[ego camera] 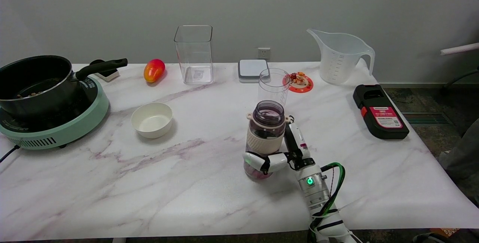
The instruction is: Place the bottle onto the table.
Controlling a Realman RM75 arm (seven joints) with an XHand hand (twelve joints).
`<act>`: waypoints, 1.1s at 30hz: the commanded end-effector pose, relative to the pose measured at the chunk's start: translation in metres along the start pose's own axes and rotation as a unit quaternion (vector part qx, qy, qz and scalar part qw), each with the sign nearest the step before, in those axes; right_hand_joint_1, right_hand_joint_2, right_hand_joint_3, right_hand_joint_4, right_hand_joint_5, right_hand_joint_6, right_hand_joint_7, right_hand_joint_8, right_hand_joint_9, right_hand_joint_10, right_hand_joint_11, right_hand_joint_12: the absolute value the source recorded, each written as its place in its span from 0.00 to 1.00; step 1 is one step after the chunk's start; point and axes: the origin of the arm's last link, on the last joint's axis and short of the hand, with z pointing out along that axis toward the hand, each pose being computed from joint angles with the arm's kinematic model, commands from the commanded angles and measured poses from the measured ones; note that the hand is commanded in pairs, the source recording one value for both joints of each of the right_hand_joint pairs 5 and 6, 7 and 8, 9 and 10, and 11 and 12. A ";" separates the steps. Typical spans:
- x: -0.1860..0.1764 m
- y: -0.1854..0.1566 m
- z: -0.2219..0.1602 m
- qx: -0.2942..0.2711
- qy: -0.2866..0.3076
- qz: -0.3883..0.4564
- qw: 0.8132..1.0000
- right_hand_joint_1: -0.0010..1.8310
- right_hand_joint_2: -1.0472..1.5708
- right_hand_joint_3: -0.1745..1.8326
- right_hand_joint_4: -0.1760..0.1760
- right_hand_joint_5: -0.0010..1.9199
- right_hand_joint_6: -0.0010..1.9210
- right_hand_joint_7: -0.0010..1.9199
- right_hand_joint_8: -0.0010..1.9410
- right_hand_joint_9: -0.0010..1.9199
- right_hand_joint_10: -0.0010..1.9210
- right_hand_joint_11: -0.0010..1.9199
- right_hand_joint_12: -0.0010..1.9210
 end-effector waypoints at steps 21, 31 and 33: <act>0.036 -0.005 0.007 0.008 -0.019 -0.017 1.000 0.69 0.16 0.74 0.50 0.21 0.21 0.32 0.31 0.32 0.32 0.39 0.39; 0.061 -0.004 0.001 -0.001 0.003 -0.013 1.000 0.68 0.13 0.74 0.50 0.13 0.13 0.30 0.29 0.30 0.30 0.35 0.35; 0.066 -0.002 -0.002 -0.005 0.007 -0.016 1.000 0.68 0.13 0.72 0.50 0.12 0.12 0.29 0.29 0.29 0.29 0.34 0.34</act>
